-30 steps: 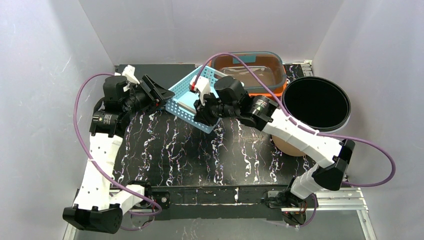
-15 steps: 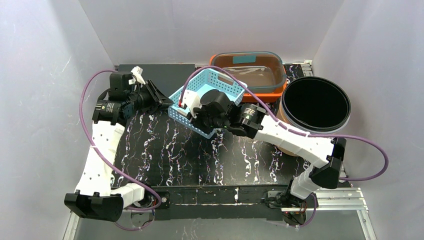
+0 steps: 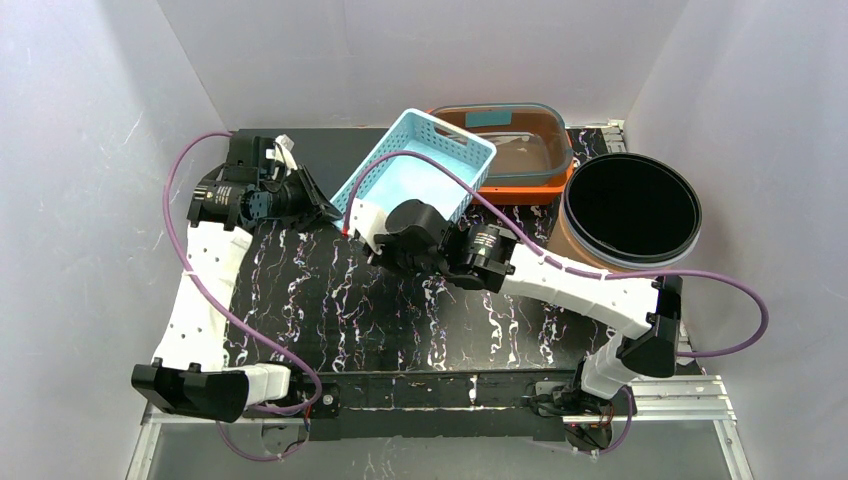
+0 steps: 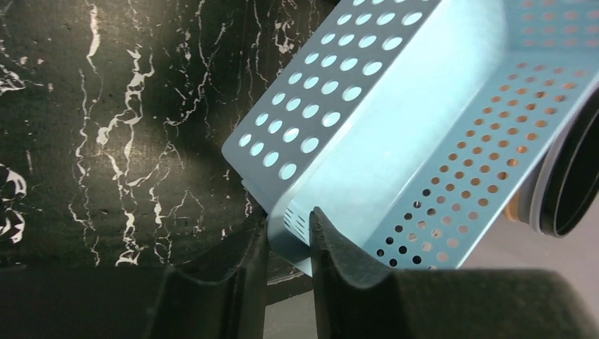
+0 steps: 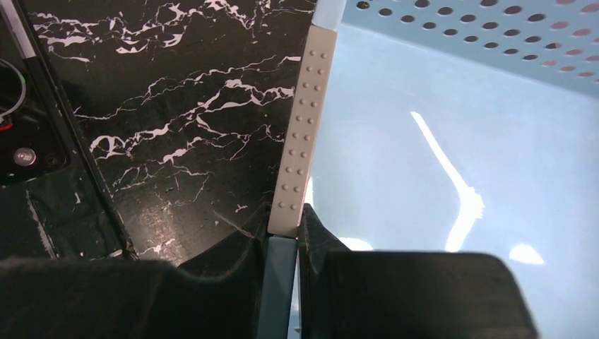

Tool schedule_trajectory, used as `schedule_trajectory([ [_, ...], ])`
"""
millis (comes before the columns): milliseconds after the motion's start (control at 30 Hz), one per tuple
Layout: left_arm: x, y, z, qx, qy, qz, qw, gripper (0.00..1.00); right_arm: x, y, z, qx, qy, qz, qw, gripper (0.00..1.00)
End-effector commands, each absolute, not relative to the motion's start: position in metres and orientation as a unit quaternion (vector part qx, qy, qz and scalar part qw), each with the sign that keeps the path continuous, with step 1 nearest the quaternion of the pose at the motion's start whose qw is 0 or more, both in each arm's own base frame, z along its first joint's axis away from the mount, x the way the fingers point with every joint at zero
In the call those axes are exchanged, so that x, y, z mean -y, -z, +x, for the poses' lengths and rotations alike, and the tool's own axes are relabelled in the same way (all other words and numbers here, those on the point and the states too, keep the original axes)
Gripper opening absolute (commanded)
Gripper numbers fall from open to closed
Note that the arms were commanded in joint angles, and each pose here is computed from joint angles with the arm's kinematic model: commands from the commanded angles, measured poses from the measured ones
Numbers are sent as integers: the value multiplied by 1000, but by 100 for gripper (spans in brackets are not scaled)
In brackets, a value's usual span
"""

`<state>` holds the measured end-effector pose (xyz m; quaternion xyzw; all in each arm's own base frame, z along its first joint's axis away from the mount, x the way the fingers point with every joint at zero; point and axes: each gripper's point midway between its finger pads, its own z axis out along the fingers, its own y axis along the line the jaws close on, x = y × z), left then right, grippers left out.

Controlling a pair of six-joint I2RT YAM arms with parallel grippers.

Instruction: Turn the large container upside down

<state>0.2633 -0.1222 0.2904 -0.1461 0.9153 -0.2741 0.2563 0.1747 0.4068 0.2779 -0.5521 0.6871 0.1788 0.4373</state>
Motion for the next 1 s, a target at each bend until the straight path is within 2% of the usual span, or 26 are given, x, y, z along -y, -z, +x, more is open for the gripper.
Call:
schedule_trajectory([
  [0,125,-300,258,-918,274,-113,265,12,-433,-327,168,-630,-240,-533,511,1],
  [133,129,-307,257,-915,285,-108,265,3,-438,-324,168,-638,-247,-525,506,10],
  [200,130,-310,256,-914,289,-108,264,1,-441,-323,169,-644,-247,-519,505,22],
  [333,131,-313,253,-912,292,-118,262,0,-449,-325,174,-650,-252,-505,509,35],
  [467,131,-313,249,-913,294,-126,256,0,-459,-323,179,-652,-241,-509,509,42],
  [600,130,-313,247,-913,290,-133,255,0,-468,-317,188,-661,-217,-509,507,42],
  [700,129,-313,246,-912,291,-138,255,0,-472,-315,190,-665,-214,-508,504,36],
  [833,130,-313,245,-912,292,-139,253,0,-478,-312,193,-680,-223,-483,505,34],
  [967,130,-314,243,-910,295,-139,255,0,-487,-312,192,-687,-246,-460,506,22],
])
